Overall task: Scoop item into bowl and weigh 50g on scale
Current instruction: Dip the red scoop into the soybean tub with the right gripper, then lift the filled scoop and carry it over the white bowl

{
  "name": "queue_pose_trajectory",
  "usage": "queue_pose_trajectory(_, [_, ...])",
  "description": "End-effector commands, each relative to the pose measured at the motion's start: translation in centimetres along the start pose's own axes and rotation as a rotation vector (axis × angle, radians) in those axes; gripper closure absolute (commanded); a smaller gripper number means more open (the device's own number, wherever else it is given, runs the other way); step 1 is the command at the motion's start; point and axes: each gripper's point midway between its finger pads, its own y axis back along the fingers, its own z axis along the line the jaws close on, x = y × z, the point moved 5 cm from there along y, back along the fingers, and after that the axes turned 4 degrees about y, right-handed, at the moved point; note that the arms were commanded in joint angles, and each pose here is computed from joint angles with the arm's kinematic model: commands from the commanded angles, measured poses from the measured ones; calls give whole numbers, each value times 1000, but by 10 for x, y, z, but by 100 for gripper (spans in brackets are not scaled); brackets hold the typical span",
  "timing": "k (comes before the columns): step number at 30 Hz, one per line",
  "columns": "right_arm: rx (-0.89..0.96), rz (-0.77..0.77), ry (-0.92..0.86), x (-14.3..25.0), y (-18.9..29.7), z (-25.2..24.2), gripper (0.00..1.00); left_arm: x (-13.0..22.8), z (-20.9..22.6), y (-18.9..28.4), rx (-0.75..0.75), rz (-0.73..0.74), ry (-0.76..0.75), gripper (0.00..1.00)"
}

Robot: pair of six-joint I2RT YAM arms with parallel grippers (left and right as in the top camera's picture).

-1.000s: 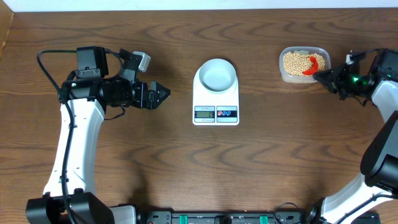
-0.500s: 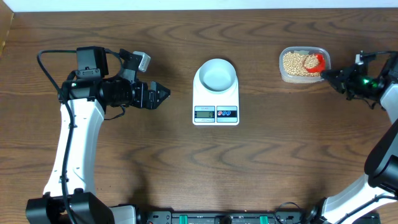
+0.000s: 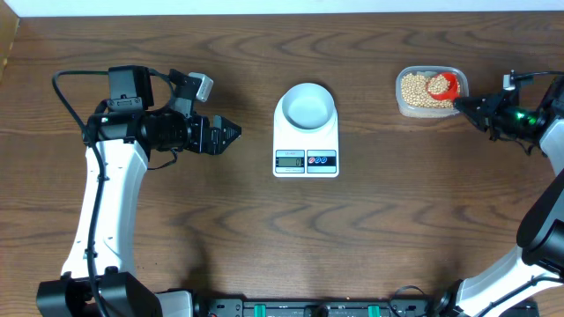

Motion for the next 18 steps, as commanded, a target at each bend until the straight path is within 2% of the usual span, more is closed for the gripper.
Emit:
queue_pose_trajectory(1, [-73, 25, 8, 4, 0, 4, 99, -6, -7, 7, 6, -29, -43, 10])
queue_pose_trajectory(18, [-163, 59, 3, 8, -1, 16, 99, -6, -7, 7, 6, -29, -44, 10])
